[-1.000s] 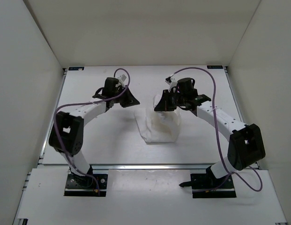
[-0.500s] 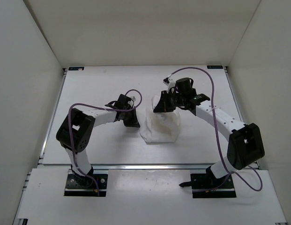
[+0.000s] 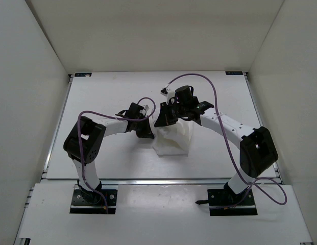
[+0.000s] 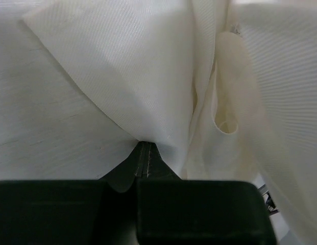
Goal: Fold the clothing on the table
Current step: Fold the skirt
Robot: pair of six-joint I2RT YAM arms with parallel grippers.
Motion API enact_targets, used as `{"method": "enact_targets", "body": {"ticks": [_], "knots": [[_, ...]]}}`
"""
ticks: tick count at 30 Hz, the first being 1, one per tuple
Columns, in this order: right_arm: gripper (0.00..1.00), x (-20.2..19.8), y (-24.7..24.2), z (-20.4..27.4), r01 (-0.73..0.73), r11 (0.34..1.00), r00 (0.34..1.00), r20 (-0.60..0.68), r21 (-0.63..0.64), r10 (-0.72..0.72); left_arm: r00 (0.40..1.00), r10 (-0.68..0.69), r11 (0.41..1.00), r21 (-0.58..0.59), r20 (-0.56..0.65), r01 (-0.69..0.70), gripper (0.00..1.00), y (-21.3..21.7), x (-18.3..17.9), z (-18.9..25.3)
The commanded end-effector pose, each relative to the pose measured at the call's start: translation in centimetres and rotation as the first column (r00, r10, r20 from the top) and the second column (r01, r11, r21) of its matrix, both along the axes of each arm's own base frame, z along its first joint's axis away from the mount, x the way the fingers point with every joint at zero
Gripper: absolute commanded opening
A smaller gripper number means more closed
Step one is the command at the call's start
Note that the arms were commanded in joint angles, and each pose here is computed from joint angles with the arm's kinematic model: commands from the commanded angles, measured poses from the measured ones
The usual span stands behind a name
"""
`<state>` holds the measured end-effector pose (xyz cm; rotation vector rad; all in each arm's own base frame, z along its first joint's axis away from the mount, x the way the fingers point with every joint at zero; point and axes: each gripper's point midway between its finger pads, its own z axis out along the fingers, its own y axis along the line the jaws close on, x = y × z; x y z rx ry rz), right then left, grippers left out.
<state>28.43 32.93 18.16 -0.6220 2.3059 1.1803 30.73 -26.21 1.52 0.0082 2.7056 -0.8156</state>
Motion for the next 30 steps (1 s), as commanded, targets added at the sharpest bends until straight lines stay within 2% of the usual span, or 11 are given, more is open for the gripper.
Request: {"method": "enact_targets", "body": {"ticks": [1, 14, 16, 17, 19, 20, 22, 24, 27, 28, 30], "knots": [[0.00, -0.3, 1.5, -0.1, -0.034, 0.999, 0.999, 0.022, 0.028, 0.034, 1.000, 0.002, 1.000, -0.009, -0.005, -0.002, 0.00, 0.0, 0.4, -0.3], [0.00, -6.6, 2.7, -8.6, -0.163, 0.985, 0.965, -0.217, -0.059, 0.147, 0.999, 0.037, 0.999, -0.037, -0.002, -0.037, 0.00, 1.4, 0.9, 0.2], [0.17, -6.7, 2.7, -8.6, -0.165, 0.985, 0.965, -0.217, -0.058, 0.149, 1.000, 0.028, 0.999, -0.035, -0.002, -0.028, 0.00, 1.3, 0.7, 0.1], [0.36, -6.6, 2.6, -8.1, -0.162, 0.985, 0.967, -0.206, -0.057, 0.147, 0.999, 0.036, 0.999, -0.037, -0.003, -0.036, 0.00, 1.4, 0.9, 0.1], [0.59, -5.6, 2.7, -6.5, -0.145, 0.988, 0.981, -0.137, -0.050, 0.137, 0.999, 0.041, 0.998, -0.040, 0.005, -0.041, 0.00, 1.5, 1.0, 0.5], [0.62, -5.5, 2.9, -4.9, -0.154, 0.988, 0.984, -0.098, -0.023, 0.151, 0.999, 0.035, 0.999, -0.031, -0.002, -0.035, 0.00, 1.7, 0.8, 0.3], [0.74, -4.7, 2.5, -2.4, -0.125, 0.992, 0.992, -0.020, -0.029, 0.125, 0.999, 0.040, 0.999, -0.026, 0.015, -0.039, 0.00, 1.8, 1.3, 0.7], [0.73, -3.5, 1.7, 1.3, -0.067, 0.998, 0.995, 0.079, -0.008, 0.067, 0.999, 0.041, 0.999, -0.017, 0.029, -0.041, 0.00, 2.2, 1.8, 1.5], [0.57, -2.2, -1.1, 4.5, 0.030, 0.999, 0.989, 0.144, 0.045, -0.036, 0.996, 0.059, 0.998, -0.020, 0.071, -0.057, 0.00, 3.0, 3.0, 3.6], [0.46, -1.8, -2.7, 5.1, 0.079, 0.995, 0.984, 0.155, 0.065, -0.088, 0.992, 0.077, 0.997, -0.032, 0.097, -0.074, 0.00, 3.6, 3.7, 4.9], [0.09, -0.4, -5.9, 5.0, 0.177, 0.981, 0.967, 0.175, 0.074, -0.187, 0.986, 0.100, 0.995, -0.037, 0.137, -0.096, 0.00, 4.3, 4.6, 6.7]]}}
